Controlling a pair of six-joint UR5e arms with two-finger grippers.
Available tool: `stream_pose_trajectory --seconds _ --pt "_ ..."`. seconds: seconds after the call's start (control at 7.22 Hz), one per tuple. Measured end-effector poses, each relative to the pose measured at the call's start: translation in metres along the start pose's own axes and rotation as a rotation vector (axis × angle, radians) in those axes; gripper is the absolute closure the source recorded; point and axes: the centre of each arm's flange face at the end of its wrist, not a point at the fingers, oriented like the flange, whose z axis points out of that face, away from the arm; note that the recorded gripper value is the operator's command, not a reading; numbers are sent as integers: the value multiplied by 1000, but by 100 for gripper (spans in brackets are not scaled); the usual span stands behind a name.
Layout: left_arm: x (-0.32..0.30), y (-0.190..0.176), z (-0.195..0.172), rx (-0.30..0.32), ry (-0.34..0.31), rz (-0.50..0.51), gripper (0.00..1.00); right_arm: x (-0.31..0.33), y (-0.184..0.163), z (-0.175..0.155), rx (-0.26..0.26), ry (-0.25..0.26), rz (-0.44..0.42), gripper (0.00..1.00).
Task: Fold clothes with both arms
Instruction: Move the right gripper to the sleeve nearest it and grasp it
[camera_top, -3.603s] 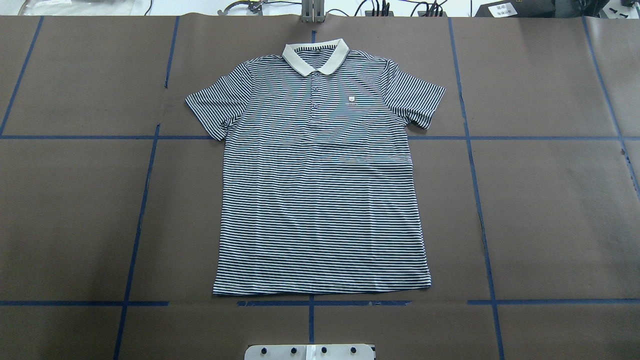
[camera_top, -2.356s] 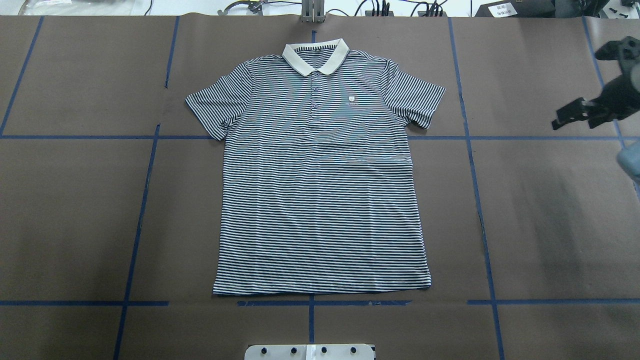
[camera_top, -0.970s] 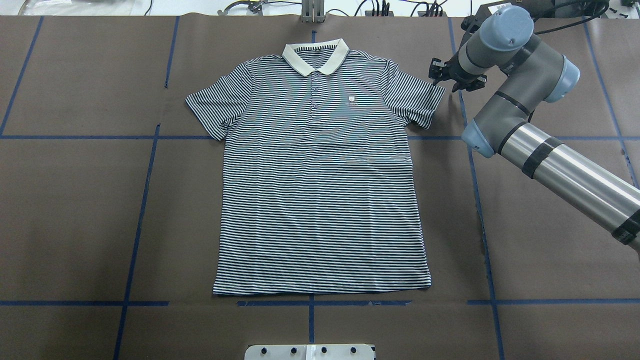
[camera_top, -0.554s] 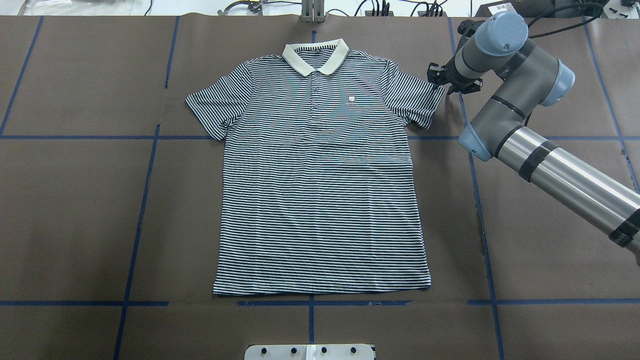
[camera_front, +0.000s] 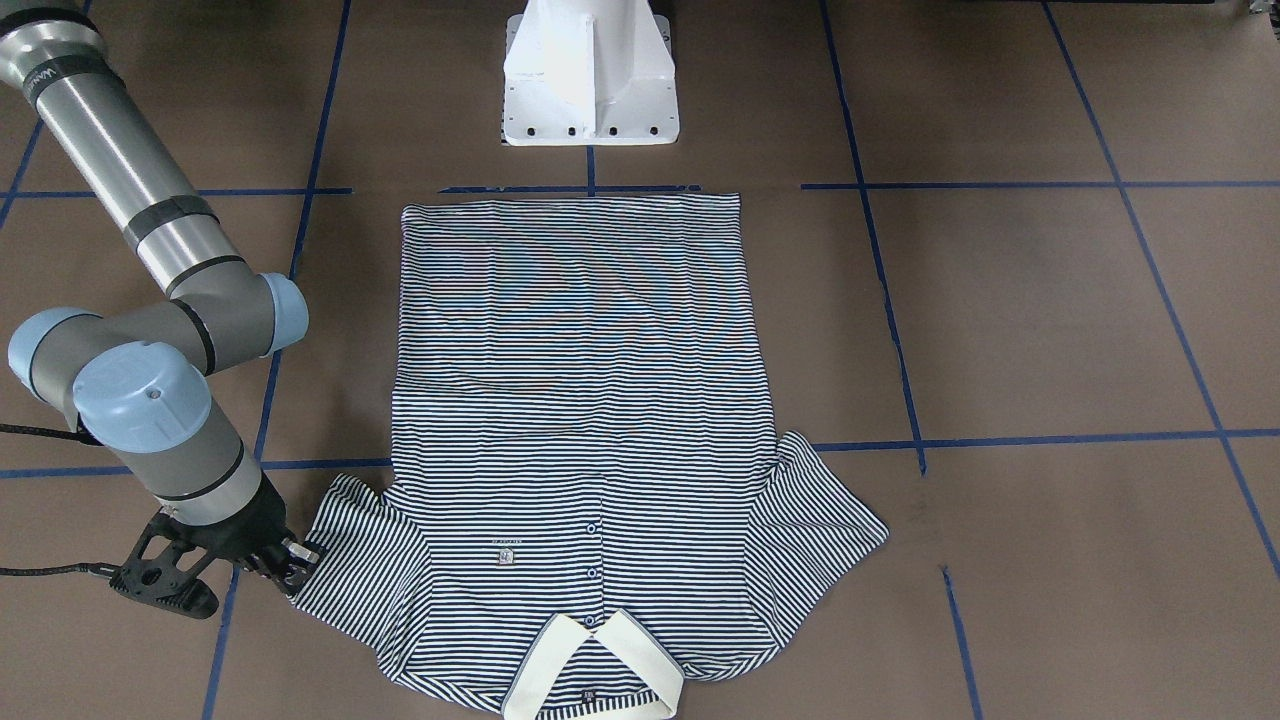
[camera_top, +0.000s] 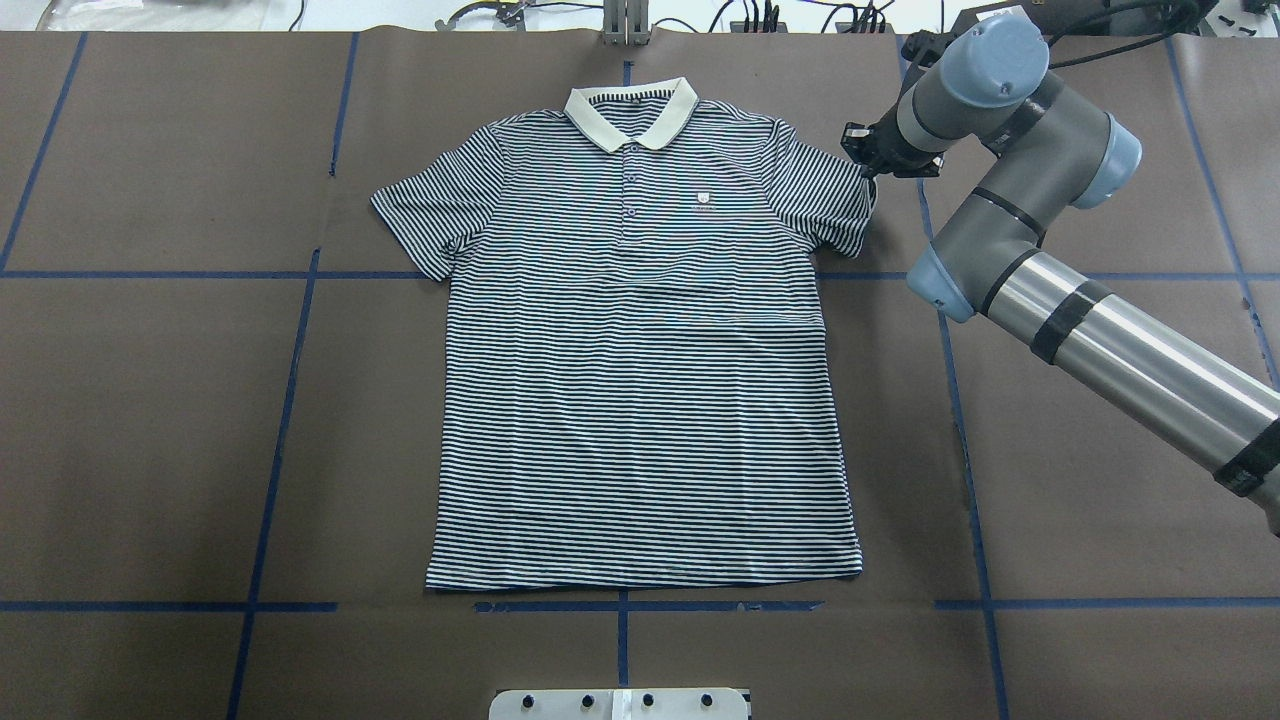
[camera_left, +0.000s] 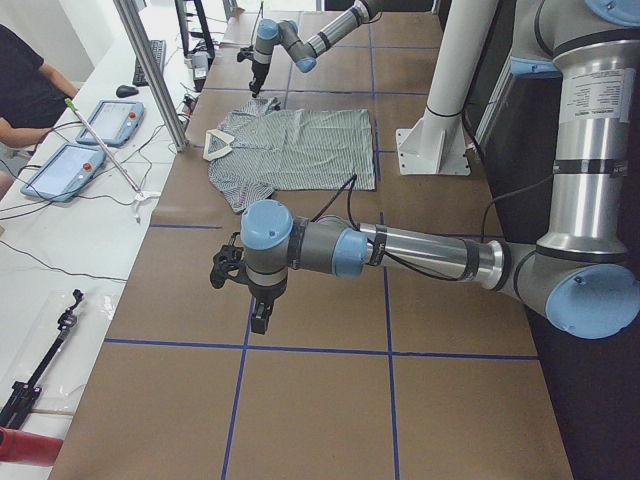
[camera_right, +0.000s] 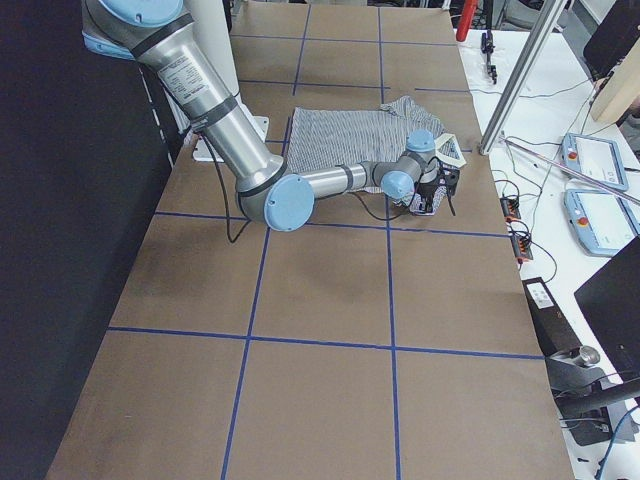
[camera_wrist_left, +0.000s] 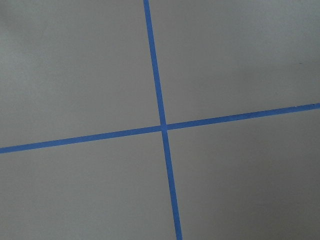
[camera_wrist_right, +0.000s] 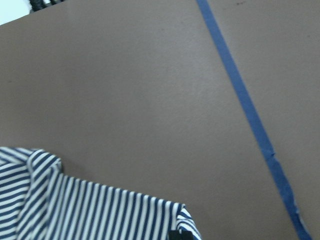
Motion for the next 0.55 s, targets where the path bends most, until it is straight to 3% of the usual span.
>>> stream_pose_trajectory --seconds 0.42,0.55 --pt "0 0 0 0 1 0 0 -73 70 -21 -22 -99 36 100" --pt "0 0 0 1 1 0 0 -111 94 -23 -6 -101 61 100"
